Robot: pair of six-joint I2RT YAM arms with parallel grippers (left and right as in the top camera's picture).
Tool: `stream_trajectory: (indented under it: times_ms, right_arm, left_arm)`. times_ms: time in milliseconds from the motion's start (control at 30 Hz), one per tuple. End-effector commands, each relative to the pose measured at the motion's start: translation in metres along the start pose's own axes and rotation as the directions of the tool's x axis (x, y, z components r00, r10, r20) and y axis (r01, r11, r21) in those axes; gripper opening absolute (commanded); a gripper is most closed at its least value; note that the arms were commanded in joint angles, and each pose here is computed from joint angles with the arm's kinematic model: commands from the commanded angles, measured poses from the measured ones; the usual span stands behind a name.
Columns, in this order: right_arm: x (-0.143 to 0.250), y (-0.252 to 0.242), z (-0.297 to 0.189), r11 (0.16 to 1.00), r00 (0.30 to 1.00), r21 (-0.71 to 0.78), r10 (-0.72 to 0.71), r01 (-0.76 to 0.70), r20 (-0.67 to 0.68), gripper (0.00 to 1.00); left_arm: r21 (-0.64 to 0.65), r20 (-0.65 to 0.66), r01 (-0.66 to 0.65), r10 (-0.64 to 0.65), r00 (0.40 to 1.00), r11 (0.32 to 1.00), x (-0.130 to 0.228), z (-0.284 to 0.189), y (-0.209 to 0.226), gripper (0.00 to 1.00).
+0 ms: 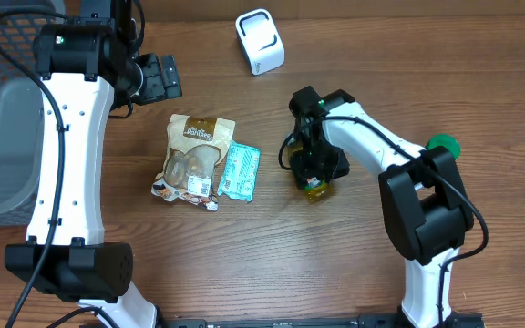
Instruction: Scan the item barcode
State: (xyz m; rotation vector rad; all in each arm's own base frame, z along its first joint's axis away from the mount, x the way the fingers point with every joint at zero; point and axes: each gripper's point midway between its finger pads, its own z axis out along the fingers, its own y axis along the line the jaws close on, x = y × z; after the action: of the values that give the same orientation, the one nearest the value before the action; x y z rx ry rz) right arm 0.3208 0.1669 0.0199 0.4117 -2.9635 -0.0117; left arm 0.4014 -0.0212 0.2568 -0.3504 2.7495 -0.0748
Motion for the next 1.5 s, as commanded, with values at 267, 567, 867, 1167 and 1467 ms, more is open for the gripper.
stream_trajectory:
  times_ms: [267, 567, 867, 1167, 1467]
  right_arm:
    - [-0.08, 0.015, -0.09, 1.0, 0.943, -0.019, 0.002, 0.005, 0.334, 0.86]
    - [-0.105, 0.016, -0.084, 0.993, 0.895, 0.096, -0.109, 0.074, 0.432, 0.97]
    - [-0.108, 0.027, -0.079, 0.993, 0.889, 0.058, -0.121, 0.106, 0.441, 0.72]
    - [-0.107, 0.028, -0.042, 0.99, 0.907, 0.068, -0.139, 0.122, 0.398, 0.67]
    - [-0.113, 0.018, -0.009, 0.987, 0.92, 0.118, -0.142, 0.105, 0.366, 0.67]
  left_arm:
    - [0.012, 0.014, -0.017, 0.017, 1.0, 1.0, -0.003, -0.003, -0.005, 0.99]
    - [0.012, 0.014, -0.017, 0.017, 1.0, 1.0, -0.003, -0.003, -0.005, 0.99]
    - [0.012, 0.014, -0.017, 0.017, 1.0, 1.0, -0.003, -0.003, -0.005, 1.0]
    - [0.012, 0.014, -0.017, 0.017, 1.0, 1.0, -0.003, -0.003, -0.005, 0.99]
    - [0.012, 0.014, -0.017, 0.017, 1.0, 1.0, -0.003, -0.003, -0.005, 1.0]
